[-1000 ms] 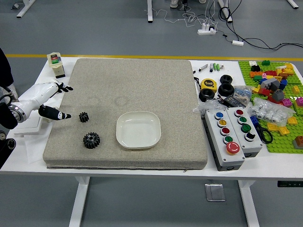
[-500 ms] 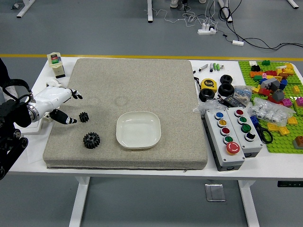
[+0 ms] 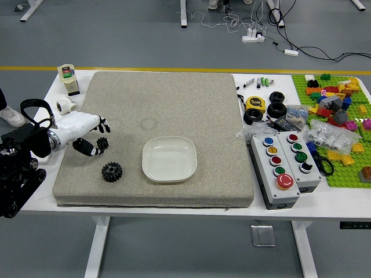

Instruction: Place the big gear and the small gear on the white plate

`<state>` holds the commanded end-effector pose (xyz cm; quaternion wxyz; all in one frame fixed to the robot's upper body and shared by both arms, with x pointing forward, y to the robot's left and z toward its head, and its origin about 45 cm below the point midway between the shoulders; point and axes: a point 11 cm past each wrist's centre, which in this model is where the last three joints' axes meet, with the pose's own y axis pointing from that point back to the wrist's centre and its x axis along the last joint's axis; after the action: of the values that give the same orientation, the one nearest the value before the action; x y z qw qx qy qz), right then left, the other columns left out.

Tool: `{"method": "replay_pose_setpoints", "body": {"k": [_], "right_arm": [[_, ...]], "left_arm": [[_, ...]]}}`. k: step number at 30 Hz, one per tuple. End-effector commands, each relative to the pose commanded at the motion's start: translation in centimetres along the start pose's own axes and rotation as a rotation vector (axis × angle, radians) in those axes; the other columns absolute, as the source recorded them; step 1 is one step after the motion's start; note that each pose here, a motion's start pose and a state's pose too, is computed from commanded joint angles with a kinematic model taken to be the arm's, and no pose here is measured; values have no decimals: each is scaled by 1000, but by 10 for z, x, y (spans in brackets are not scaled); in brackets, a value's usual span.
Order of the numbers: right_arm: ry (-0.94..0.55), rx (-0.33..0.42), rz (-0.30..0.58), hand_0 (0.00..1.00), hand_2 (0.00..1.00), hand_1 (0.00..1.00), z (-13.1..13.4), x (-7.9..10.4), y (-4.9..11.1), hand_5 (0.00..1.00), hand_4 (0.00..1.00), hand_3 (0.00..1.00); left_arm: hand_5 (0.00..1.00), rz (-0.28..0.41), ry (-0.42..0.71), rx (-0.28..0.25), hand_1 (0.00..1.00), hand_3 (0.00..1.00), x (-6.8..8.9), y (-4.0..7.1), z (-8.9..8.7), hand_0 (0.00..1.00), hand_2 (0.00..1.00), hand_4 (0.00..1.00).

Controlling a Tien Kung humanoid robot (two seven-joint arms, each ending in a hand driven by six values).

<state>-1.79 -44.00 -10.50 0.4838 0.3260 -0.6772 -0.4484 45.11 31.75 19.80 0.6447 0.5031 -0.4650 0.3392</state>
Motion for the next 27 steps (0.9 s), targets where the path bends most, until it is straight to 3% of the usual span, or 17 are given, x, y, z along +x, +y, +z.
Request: {"method": "replay_pose_setpoints", "body": {"k": [2,3,8,9,14,15,20,21,26,27], "right_arm": [[-1,0,0,769,845,812,0,0,0,800,947,797],[0,1,0,769,845,812,-1,0,0,799,948,795],[0,2,0,769,845,812,-1,0,0,799,948,795],[1,3,0,770,845,812,-2,0,0,800,948,794],[6,5,0,770,845,812,-3,0,0,800,948,794],[6,6,0,770,845,812,-3,0,0,800,948,795],[6,7,0,770,845,812,-4,0,0,800,948,795],[7,8,0,770,845,812,-5,0,0,800,948,794],[8,8,0,770,845,812,-5,0,0,800,948,794],[9,8,0,771,845,812,-5,0,0,800,949,795]], "left_arm": [[166,-2,3,-3,634,665,-2,-1,1,627,656,796],[148,-1,6,-4,613,647,-2,-2,2,604,638,744],[148,2,18,0,613,647,-5,-3,2,604,638,744],[107,0,20,3,578,605,-6,-4,1,551,605,650],[107,-10,22,16,578,605,-9,-5,-2,551,605,650],[45,-15,22,19,526,575,-10,-5,-3,506,567,550],[45,-28,22,33,526,575,-14,-5,-6,506,567,550],[45,-30,22,34,515,569,-14,-5,-6,425,557,509],[45,-28,30,37,515,569,-15,-5,-7,425,557,509],[2,-29,35,38,459,543,-15,-5,-7,319,516,383]]}}
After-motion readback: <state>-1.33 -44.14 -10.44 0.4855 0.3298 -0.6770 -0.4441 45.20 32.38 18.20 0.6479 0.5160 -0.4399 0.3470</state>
